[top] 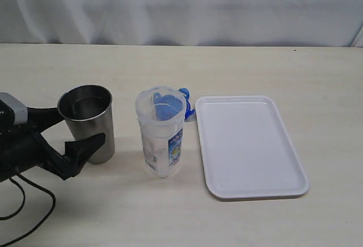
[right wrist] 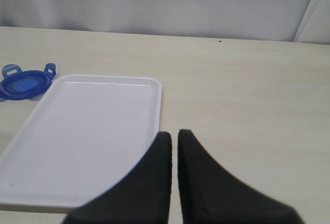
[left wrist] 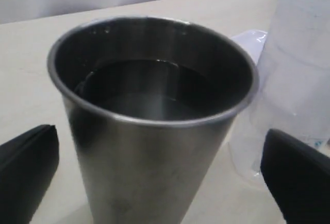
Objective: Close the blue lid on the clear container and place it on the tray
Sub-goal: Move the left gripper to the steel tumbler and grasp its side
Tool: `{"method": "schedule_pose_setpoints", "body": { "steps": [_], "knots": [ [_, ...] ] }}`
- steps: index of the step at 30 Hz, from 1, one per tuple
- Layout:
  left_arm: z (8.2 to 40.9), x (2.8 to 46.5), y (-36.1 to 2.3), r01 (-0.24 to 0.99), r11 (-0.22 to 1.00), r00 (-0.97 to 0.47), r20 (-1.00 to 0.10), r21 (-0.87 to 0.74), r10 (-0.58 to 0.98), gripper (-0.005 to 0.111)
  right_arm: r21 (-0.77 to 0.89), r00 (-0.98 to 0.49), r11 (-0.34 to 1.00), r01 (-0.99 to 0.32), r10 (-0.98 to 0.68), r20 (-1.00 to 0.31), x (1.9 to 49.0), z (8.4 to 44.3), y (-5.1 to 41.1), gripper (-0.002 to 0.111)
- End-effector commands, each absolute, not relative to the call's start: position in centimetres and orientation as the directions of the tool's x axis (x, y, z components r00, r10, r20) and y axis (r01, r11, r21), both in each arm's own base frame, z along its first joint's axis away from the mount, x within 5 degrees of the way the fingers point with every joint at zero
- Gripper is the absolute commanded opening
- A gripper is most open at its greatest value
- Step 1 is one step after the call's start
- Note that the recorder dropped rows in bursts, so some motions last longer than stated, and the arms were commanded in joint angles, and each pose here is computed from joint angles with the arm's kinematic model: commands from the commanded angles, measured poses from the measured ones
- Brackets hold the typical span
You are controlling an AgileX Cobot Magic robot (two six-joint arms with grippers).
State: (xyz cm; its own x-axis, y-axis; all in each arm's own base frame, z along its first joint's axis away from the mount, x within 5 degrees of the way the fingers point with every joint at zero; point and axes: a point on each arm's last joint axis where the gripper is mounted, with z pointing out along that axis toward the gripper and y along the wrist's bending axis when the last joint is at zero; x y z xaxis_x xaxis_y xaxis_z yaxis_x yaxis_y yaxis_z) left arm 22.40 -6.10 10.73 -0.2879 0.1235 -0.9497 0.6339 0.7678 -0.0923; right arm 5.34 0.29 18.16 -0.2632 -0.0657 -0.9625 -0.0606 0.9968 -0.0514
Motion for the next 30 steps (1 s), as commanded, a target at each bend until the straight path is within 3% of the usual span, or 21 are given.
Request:
{"method": "schedule_pose_setpoints", "body": {
  "steps": [1, 11, 30],
  "knots": [
    [9.8, 23.8, -6.4, 0.659, 0.746, -0.286, -0.95, -0.101, 0.124, 0.101, -0.05, -0.248, 0.997, -0.062, -0.064, -0.967, 5.3, 18.2, 0.3, 0.005],
    [8.8, 26.4, -6.8, 0.701, 0.708, -0.257, -0.957, -0.088, 0.135, 0.101, -0.05, -0.248, 0.997, -0.062, -0.064, -0.967, 5.3, 18.2, 0.3, 0.005],
    [9.3, 27.4, -7.8, 0.721, 0.691, -0.212, -0.967, -0.06, 0.138, 0.101, -0.05, -0.248, 0.997, -0.062, -0.064, -0.967, 5.3, 18.2, 0.3, 0.005]
  ]
}}
